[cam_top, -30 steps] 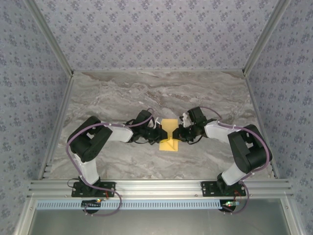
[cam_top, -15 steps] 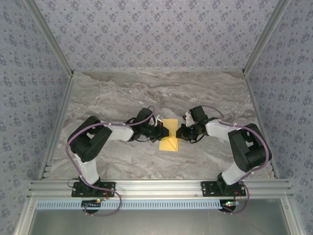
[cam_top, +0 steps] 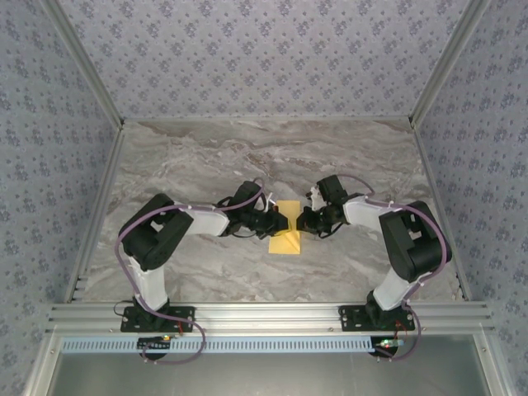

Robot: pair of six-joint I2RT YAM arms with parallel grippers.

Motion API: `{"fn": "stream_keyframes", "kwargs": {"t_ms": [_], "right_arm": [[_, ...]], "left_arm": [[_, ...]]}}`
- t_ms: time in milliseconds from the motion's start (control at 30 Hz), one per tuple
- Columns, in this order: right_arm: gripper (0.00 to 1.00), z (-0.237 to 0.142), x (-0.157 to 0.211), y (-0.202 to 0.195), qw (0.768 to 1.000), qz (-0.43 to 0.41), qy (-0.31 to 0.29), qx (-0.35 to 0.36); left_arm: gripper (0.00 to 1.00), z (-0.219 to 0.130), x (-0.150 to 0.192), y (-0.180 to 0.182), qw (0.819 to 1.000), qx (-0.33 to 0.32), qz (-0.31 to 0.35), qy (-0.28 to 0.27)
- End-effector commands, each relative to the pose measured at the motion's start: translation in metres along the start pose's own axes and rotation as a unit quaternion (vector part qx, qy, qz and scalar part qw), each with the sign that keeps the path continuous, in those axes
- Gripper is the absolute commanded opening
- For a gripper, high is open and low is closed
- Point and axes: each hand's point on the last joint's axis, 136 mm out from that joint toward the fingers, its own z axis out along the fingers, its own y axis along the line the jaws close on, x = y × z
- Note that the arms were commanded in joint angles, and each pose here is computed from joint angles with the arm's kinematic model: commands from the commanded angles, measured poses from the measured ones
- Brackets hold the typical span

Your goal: Fold a paper plane with a square sheet of paper (pick it up from the middle)

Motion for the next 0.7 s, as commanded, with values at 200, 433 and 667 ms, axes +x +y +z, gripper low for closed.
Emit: {"fn": "stream_keyframes", "kwargs": {"t_ms": [200, 433, 667], "right_arm": [[0.08, 0.002, -0.001, -0.008, 1.000, -0.005, 0.011, 0.021], [0.08, 0.003, -0.001, -0.010, 1.000, -0.003, 0.013, 0.025], [0.08, 0.005, -0.001, -0.010, 0.999, -0.005, 0.016, 0.027]], "left_arm": [[0.01, 0.008, -0.001, 0.001, 1.000, -0.009, 0.013, 0.006], [0.01, 0.011, 0.000, 0.007, 1.000, -0.017, 0.009, 0.008], [0.01, 0.013, 0.002, 0.018, 0.999, -0.030, 0.003, 0.011]]}}
